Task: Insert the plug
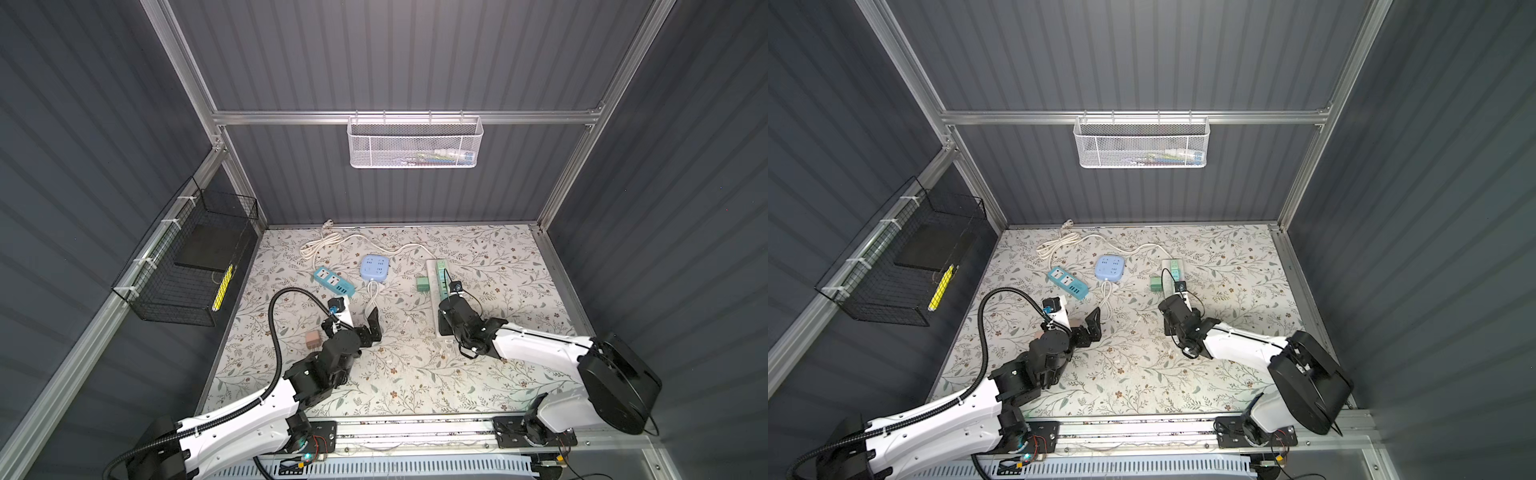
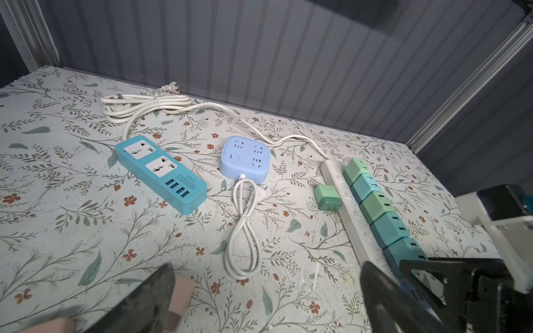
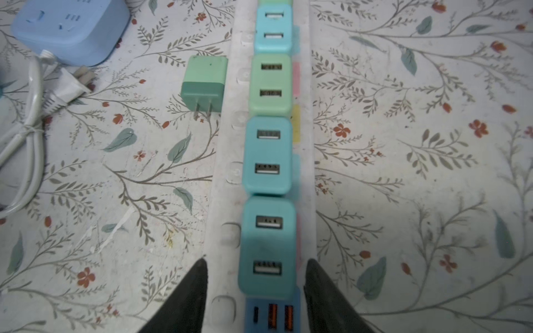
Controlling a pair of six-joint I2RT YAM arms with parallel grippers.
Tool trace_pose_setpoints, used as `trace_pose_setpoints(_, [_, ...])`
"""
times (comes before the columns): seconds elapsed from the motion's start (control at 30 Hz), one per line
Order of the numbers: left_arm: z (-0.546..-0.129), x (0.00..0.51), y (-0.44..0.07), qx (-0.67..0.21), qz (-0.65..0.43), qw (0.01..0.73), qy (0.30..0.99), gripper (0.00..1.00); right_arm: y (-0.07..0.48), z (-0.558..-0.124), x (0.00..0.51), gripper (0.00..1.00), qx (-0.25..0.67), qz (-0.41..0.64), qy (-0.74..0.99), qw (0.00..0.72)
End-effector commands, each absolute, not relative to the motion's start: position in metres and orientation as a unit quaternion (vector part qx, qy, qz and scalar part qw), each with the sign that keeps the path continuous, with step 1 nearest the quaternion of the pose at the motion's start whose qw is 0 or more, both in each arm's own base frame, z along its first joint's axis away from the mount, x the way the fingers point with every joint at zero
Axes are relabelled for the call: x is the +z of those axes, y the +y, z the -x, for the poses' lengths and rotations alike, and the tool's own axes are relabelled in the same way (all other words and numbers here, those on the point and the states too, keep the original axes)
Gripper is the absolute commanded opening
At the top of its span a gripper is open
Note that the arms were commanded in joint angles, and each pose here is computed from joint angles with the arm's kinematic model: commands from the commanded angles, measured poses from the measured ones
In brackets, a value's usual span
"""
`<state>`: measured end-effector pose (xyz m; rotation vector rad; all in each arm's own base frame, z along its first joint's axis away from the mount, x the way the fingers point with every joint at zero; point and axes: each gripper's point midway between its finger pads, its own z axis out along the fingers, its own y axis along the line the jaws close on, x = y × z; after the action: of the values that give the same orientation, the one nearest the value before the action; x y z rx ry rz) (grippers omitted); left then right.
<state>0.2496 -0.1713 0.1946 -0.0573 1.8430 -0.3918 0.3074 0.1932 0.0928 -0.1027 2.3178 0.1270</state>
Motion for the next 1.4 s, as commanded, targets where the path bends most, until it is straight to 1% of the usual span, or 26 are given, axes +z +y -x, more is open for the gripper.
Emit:
trace_pose_setpoints(0.0, [-0.247, 0.192, -0.160, -0.158, 0.032, 0.590, 0.791, 1.00, 0.197, -0.313, 0.136, 0.64, 0.071, 0.045, 0.906, 0.416])
trace_pose_setpoints(0.1, [-0.244, 0.193, -0.157, -0.166, 0.038, 0.593, 0.787, 1.00, 0.188, -0.319, 0.155, 0.68, 0.069, 0.037, 0.902, 0.424])
trace_pose_setpoints(0.23, [-0.243, 0.196, -0.156, -0.164, 0.036, 0.595, 0.786, 1.00, 0.179, -0.325, 0.159, 0.68, 0.068, 0.031, 0.903, 0.423])
trace_pose_setpoints(0.4, [-0.243, 0.197, -0.155, -0.166, 0.035, 0.594, 0.787, 1.00, 0.168, -0.330, 0.144, 0.67, 0.058, 0.020, 0.914, 0.401])
trace_pose_setpoints(0.5, [-0.243, 0.197, -0.156, -0.167, 0.037, 0.593, 0.787, 1.00, 0.160, -0.330, 0.125, 0.67, 0.051, 0.007, 0.924, 0.378])
trace_pose_setpoints(0.83, [-0.244, 0.196, -0.159, -0.169, 0.036, 0.592, 0.788, 1.00, 0.154, -0.314, 0.068, 0.65, 0.047, -0.009, 0.945, 0.325])
trace_pose_setpoints(0.93, [-0.245, 0.196, -0.159, -0.167, 0.035, 0.591, 0.789, 1.00, 0.151, -0.311, 0.063, 0.64, 0.041, -0.010, 0.947, 0.318])
trace_pose_setpoints(1.03, [-0.245, 0.196, -0.160, -0.167, 0.034, 0.590, 0.789, 1.00, 0.149, -0.311, 0.072, 0.64, 0.043, -0.014, 0.944, 0.326])
trace_pose_setpoints(1.07, [-0.245, 0.195, -0.160, -0.167, 0.033, 0.590, 0.789, 1.00, 0.150, -0.311, 0.077, 0.66, 0.045, -0.013, 0.943, 0.330])
trace_pose_setpoints(1.17, [-0.245, 0.196, -0.160, -0.167, 0.034, 0.590, 0.789, 1.00, 0.157, -0.312, 0.098, 0.76, 0.070, -0.001, 0.936, 0.344])
trace_pose_setpoints(1.23, [-0.245, 0.196, -0.160, -0.168, 0.034, 0.591, 0.788, 1.00, 0.165, -0.313, 0.108, 0.86, 0.088, 0.011, 0.934, 0.346])
trace_pose_setpoints(1.3, [-0.245, 0.196, -0.160, -0.169, 0.034, 0.590, 0.789, 1.00, 0.175, -0.312, 0.109, 0.91, 0.101, 0.030, 0.938, 0.331])
trace_pose_setpoints(1.37, [-0.245, 0.196, -0.162, -0.170, 0.033, 0.590, 0.789, 1.00, 0.181, -0.311, 0.101, 0.98, 0.094, 0.042, 0.944, 0.314])
